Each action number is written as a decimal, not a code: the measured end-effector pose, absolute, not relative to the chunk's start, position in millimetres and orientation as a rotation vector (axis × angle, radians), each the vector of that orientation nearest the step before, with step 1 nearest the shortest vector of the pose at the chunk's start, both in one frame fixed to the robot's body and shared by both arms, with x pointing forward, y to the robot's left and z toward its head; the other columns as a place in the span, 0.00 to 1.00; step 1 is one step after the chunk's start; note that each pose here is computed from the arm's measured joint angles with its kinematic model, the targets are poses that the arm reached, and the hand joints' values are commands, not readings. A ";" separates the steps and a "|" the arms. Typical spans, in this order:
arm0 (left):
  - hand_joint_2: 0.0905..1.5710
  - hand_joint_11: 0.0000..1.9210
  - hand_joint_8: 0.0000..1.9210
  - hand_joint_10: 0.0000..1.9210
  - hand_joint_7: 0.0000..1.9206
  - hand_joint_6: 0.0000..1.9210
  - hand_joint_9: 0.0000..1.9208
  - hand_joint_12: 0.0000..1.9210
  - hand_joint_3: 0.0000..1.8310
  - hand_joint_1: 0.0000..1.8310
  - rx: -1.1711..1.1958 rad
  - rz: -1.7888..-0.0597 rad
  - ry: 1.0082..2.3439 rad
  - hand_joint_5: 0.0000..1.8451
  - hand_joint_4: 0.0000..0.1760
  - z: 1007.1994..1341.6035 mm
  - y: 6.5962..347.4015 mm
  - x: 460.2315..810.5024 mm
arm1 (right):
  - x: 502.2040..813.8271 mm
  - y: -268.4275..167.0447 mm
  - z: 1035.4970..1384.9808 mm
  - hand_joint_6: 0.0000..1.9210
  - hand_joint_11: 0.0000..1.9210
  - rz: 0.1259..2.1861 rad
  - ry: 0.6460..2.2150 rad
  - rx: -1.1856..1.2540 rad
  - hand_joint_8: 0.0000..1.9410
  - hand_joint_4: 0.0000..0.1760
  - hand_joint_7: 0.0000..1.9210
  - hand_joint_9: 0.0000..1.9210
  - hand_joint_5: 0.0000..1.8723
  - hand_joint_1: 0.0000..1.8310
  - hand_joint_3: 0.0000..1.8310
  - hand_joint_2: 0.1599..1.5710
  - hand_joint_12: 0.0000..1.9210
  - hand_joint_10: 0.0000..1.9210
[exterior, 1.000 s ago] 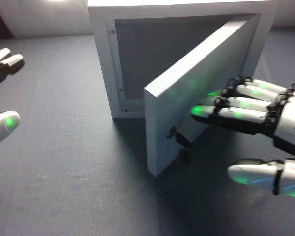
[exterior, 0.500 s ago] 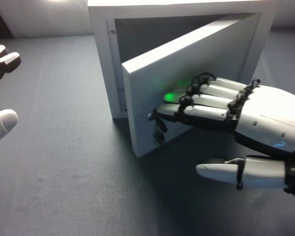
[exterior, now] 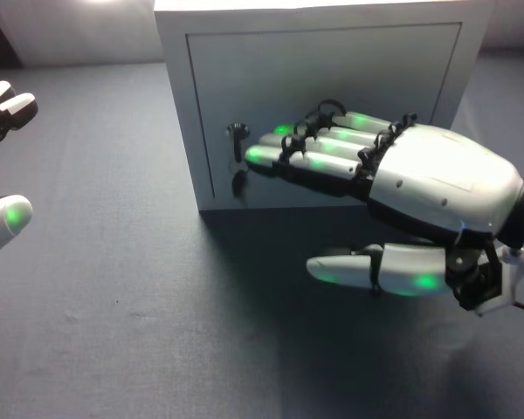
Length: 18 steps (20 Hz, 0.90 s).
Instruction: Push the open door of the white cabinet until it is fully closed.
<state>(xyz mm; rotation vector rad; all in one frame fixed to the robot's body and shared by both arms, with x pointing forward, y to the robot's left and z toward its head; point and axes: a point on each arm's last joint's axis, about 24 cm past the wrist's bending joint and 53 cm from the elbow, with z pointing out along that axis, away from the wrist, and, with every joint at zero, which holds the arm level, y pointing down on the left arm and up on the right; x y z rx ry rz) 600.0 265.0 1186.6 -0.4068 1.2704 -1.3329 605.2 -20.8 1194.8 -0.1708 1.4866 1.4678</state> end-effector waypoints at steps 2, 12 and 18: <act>0.90 0.00 0.00 0.00 0.02 0.00 0.01 0.17 0.00 0.14 -0.405 -1.335 1.272 0.09 0.00 1186.6 264.4 599.7 | 613.2 -20.6 1197.2 0.00 0.00 1.444 1.480 -0.157 0.00 0.00 0.07 0.07 0.07 0.22 0.00 0.81 0.29 0.01; 0.91 0.00 0.00 0.01 0.02 0.00 0.02 0.16 0.00 0.17 -0.404 -1.336 1.271 0.10 0.00 1186.7 264.2 599.5 | 617.6 -19.6 1196.0 0.00 0.00 1.401 1.496 -0.149 0.00 0.00 0.07 0.07 0.07 0.22 0.00 0.81 0.29 0.00; 0.90 0.00 0.00 0.00 0.02 0.00 0.02 0.18 0.00 0.14 -0.412 -1.334 1.268 0.09 0.00 1186.9 264.8 599.3 | 591.2 -30.2 1220.0 0.00 0.00 1.466 1.437 -0.203 0.00 0.00 0.10 0.12 0.09 0.18 0.00 0.83 0.54 0.02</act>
